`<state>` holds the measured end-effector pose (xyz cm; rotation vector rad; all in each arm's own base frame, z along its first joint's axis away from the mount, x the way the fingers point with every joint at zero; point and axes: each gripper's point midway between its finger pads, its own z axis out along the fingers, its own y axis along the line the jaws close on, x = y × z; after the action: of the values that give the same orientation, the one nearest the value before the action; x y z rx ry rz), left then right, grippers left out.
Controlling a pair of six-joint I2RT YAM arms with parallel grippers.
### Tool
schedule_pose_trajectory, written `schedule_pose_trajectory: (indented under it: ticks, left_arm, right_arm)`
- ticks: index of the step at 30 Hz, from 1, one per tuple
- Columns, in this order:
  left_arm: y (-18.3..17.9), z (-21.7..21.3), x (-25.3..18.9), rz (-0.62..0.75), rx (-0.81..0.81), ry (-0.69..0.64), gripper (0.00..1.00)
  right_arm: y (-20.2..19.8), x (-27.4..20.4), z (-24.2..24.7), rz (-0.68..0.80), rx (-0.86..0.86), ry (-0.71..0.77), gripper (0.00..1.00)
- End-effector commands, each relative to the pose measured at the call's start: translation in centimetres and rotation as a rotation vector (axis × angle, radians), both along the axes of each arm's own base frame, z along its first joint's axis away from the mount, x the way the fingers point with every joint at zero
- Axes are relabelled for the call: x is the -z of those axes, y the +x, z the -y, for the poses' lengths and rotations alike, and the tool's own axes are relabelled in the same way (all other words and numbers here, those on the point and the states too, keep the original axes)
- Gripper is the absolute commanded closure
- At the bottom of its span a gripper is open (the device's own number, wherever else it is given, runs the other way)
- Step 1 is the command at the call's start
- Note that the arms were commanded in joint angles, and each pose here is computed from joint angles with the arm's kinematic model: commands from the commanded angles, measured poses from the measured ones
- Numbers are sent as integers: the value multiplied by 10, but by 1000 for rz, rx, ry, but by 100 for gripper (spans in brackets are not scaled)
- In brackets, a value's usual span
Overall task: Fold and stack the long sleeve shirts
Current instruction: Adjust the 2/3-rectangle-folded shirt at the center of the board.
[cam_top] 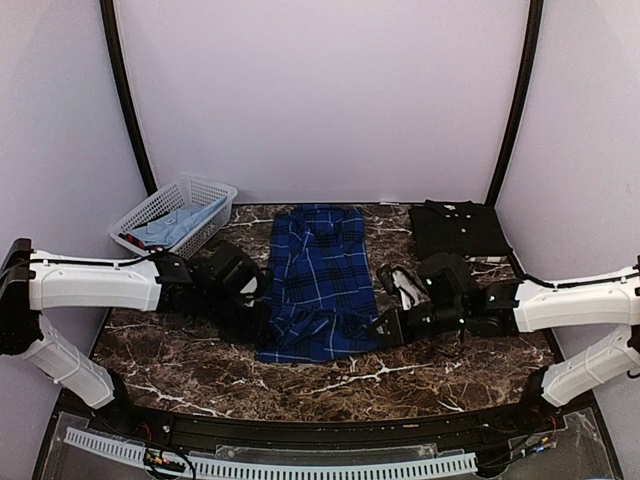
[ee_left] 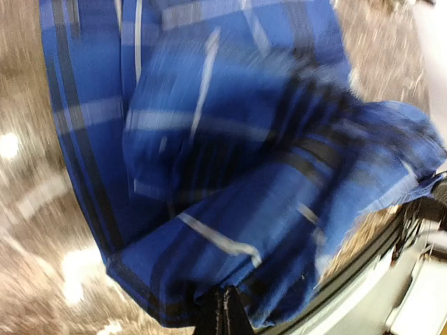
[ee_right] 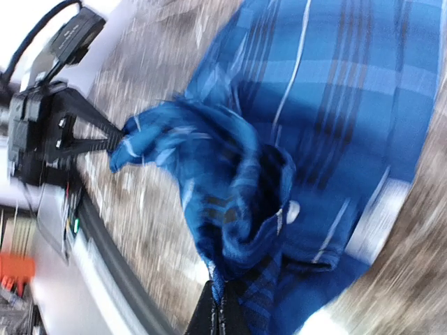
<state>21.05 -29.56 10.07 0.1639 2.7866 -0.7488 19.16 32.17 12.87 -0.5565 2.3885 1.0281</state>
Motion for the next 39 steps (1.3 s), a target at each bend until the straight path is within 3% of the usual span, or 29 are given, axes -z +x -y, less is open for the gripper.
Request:
schedule_pose_trajectory:
  ticks: [1,4,6,8,10,12,16,20,27,39]
  left_arm:
    - [-65,-13,34,-161,-14,14,100]
    - [-97,-26,51,-220,-6,46,100]
    - [-109,-31,56,-242,1,55,100]
    - [-116,-33,56,-253,11,64,92]
    - [-117,-34,50,-245,17,74,72]
    - [-112,-33,37,-212,16,67,62]
    - [-99,-28,5,-130,9,34,59]
    - [-90,-22,-6,-78,6,15,59]
    - [-83,-8,16,-93,28,63,57]
    - [-75,-20,42,-84,3,197,56]
  right_arm:
    - [-61,33,12,-116,-47,-41,100]
    - [-88,54,25,-160,-62,-77,99]
    - [-95,61,34,-177,-55,-96,88]
    - [-94,57,39,-165,-40,-109,82]
    - [-87,47,41,-133,-16,-120,75]
    - [-78,35,41,-93,12,-134,68]
    - [-66,24,39,-46,45,-164,57]
    - [-62,26,22,-35,8,-175,56]
    - [-47,50,22,-23,82,-307,56]
    - [-45,74,24,-52,131,-303,54]
